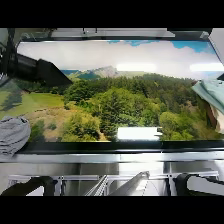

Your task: Fold the shirts.

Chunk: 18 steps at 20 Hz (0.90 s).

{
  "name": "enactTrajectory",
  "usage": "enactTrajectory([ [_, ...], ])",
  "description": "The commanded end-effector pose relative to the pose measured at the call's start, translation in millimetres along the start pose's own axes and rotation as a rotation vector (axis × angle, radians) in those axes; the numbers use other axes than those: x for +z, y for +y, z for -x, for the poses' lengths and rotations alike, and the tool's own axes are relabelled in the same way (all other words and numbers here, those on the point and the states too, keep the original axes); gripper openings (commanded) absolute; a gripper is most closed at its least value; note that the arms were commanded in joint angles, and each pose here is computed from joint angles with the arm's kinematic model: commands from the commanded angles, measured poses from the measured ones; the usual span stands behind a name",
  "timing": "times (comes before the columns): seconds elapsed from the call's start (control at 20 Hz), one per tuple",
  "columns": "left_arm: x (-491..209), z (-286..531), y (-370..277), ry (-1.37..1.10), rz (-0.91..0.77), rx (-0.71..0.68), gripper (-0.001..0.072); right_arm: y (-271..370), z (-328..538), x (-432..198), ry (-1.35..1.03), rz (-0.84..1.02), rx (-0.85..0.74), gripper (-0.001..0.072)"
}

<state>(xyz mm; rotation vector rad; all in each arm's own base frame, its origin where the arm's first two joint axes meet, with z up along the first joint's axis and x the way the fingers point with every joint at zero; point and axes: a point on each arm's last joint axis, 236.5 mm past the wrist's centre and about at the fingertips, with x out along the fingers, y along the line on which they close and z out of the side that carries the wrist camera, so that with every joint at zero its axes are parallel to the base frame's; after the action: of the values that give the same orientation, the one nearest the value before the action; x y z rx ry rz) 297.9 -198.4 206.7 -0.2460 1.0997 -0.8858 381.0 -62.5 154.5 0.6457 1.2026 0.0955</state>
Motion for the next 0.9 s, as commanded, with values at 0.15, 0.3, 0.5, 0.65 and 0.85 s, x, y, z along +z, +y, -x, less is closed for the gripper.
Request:
enactTrajectory([
  [0.15,-121,-47,-27,0.01,0.125,-0.039,0.0014,41,-78,-144,-0.004,0.292,0.021,0.0015],
  [0.3,-156,-63,-13,-0.006,0.217,-0.029,0.0015,18,-116,-200,0.005,0.296,0.023,0.0015],
  [0.5,-167,-68,-6,-0.036,0.243,-0.021,0.0015,20,-122,-220,0.06,0.274,0.063,0.0015],
  [0.65,-170,-73,-1,-0.039,0.267,-0.016,0.0015,21,-122,-220,0.06,0.273,0.065,0.0015],
  [0.85,-166,-73,1,-0.057,0.269,-0.013,0.0015,21,-122,-220,0.06,0.273,0.065,0.0015],
])
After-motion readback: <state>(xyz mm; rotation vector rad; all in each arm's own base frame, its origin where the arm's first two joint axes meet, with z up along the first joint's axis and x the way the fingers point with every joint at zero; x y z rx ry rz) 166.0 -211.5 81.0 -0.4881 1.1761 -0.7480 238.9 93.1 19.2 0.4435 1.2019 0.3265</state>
